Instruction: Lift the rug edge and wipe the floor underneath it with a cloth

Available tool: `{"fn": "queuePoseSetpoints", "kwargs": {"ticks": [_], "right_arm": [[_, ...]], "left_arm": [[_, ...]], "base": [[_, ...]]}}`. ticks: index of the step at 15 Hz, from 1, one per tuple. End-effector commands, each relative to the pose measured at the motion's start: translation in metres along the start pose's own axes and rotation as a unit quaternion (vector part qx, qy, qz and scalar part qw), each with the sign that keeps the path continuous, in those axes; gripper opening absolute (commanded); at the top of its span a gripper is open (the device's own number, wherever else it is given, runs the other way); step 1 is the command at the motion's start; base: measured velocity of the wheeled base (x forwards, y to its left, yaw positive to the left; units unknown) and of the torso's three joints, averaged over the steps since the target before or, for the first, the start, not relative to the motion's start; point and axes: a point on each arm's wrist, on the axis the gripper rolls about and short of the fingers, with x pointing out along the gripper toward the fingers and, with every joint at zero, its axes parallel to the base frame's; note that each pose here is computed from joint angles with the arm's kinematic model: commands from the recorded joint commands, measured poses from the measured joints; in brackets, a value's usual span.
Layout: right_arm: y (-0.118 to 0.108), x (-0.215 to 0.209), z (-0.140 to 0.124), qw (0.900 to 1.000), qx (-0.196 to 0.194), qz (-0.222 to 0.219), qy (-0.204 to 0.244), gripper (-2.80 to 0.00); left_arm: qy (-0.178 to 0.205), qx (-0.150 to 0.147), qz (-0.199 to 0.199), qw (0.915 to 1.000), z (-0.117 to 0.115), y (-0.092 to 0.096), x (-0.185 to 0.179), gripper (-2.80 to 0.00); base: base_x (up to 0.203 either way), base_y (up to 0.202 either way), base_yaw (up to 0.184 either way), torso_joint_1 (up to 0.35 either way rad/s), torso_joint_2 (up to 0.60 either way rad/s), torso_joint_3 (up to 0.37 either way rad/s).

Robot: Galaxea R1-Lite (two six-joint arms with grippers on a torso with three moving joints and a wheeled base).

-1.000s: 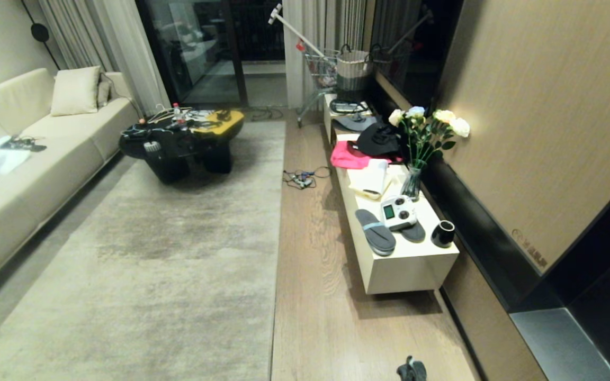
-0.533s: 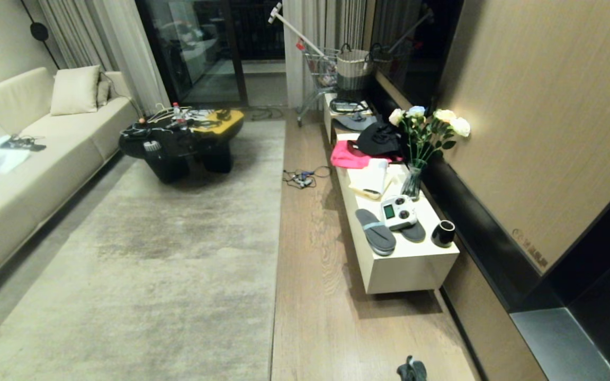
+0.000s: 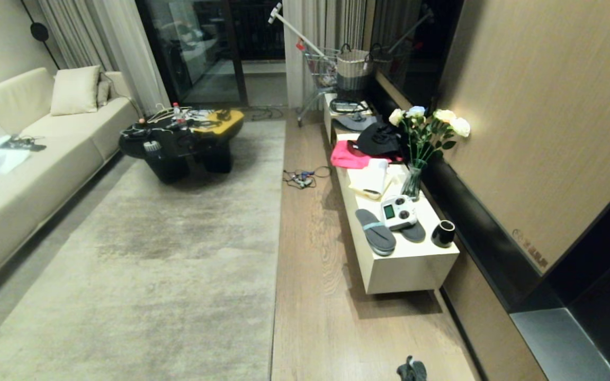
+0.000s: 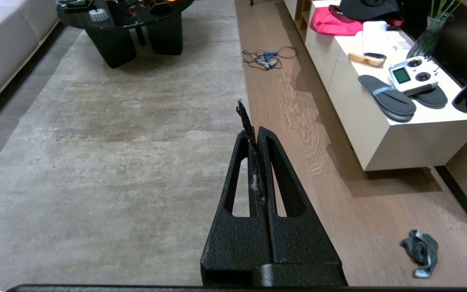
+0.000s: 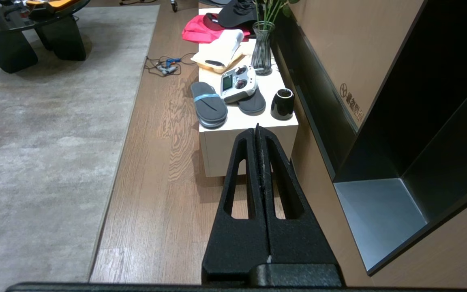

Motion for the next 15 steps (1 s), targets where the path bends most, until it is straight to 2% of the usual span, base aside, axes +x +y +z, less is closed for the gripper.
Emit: {"fn": "queuePoseSetpoints", "kwargs": {"ticks": [1,15], "right_arm": [[0.0,0.0001,0.0001,1.0,0.0,0.0,0.0,-2.8],[0.0,0.0001,0.0001,1.0,-0.001,0.0,0.0,-2.8]], "left_arm": [[0.0,0.0,0.0,1.0,0.0,0.0,0.0,-2.8],[0.0,0.0,0.0,1.0,0.0,0.0,0.0,-2.8]], "base": [[0.0,0.0,0.0,0.0,0.0,0.0],[0.0,0.0,0.0,0.0,0.0,0.0]]}}
